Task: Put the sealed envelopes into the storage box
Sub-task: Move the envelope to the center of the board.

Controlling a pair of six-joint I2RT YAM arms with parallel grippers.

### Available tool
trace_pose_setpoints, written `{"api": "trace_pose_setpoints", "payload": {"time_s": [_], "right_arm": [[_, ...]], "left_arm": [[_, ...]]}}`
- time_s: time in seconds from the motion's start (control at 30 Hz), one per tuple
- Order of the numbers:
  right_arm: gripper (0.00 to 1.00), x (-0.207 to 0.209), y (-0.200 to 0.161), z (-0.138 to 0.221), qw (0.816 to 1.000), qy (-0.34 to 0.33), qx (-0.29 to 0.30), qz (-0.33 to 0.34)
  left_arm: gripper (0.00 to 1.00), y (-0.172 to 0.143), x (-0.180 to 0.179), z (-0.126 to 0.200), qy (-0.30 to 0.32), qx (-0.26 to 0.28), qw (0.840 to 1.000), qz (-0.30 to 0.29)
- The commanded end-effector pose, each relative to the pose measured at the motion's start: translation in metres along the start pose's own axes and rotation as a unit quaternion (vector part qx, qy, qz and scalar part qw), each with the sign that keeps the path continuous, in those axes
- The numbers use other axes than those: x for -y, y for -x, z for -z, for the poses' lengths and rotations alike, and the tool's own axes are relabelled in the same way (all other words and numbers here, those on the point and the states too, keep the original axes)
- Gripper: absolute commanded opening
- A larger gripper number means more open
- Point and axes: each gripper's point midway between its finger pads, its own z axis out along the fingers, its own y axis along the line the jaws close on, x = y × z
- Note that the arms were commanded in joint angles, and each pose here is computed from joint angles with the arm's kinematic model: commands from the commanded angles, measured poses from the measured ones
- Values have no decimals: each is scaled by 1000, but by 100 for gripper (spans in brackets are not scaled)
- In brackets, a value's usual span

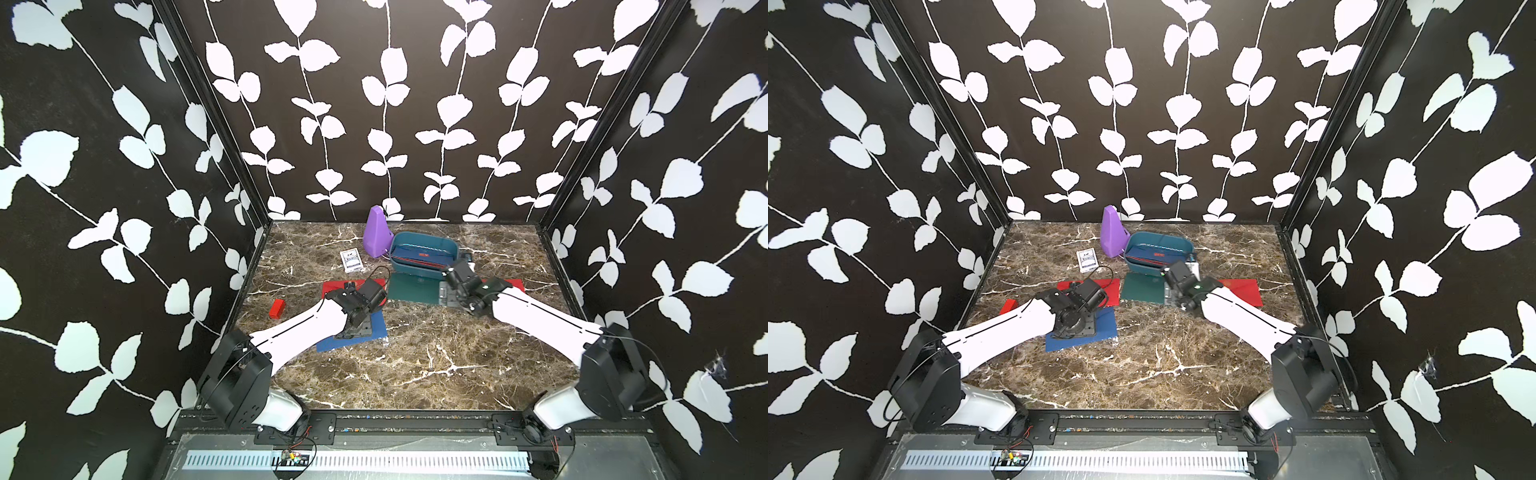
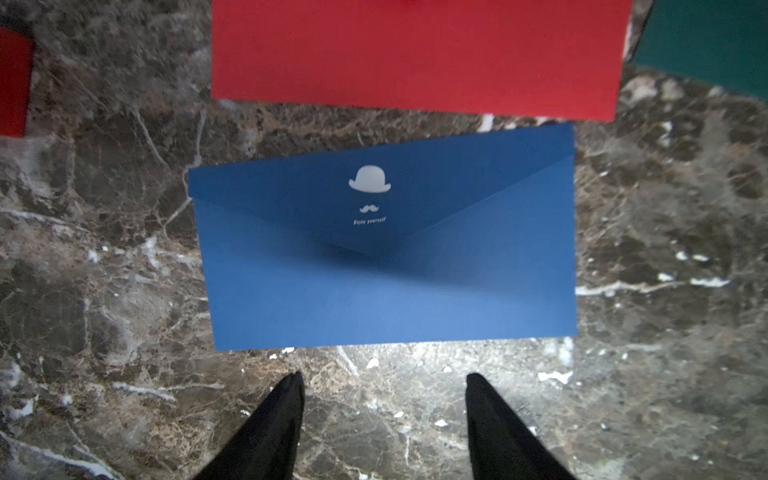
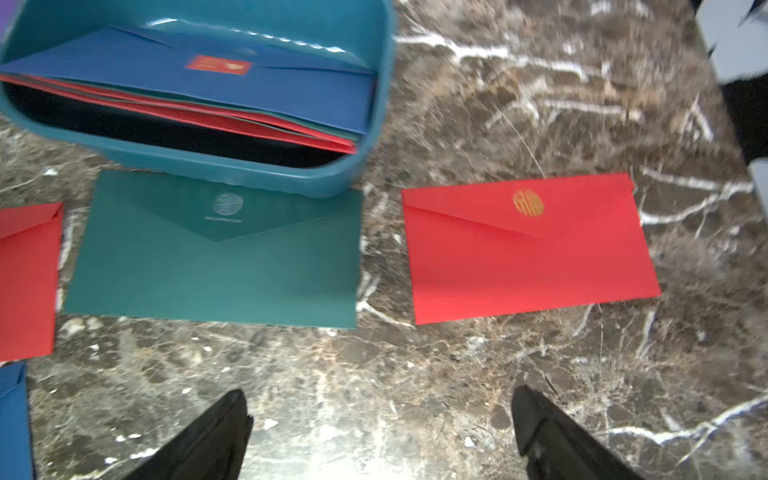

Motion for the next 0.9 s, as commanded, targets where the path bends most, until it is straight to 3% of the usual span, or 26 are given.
{"api": "trace_pose_setpoints", "payload": {"time_s": [0.0, 0.17, 0.47, 0.63, 0.87], "right_arm": [[99, -10, 0, 3, 998, 59, -1, -24], [94, -43, -13, 0, 993, 106, -55, 20], [92, -90, -27, 13, 983, 162, -68, 46], [94, -98, -34, 17, 980, 180, -80, 43], [96, -92, -31, 29, 980, 182, -77, 35]], "left_arm": [[65, 21, -13, -1, 25, 26, 999, 7], [64, 26, -26, -19, 76, 12, 997, -12], [60, 8, -6, -66, 36, -30, 998, -39], [60, 1, 1, -73, 24, -50, 997, -51], [59, -42, 16, -83, 10, -142, 987, -70]]}}
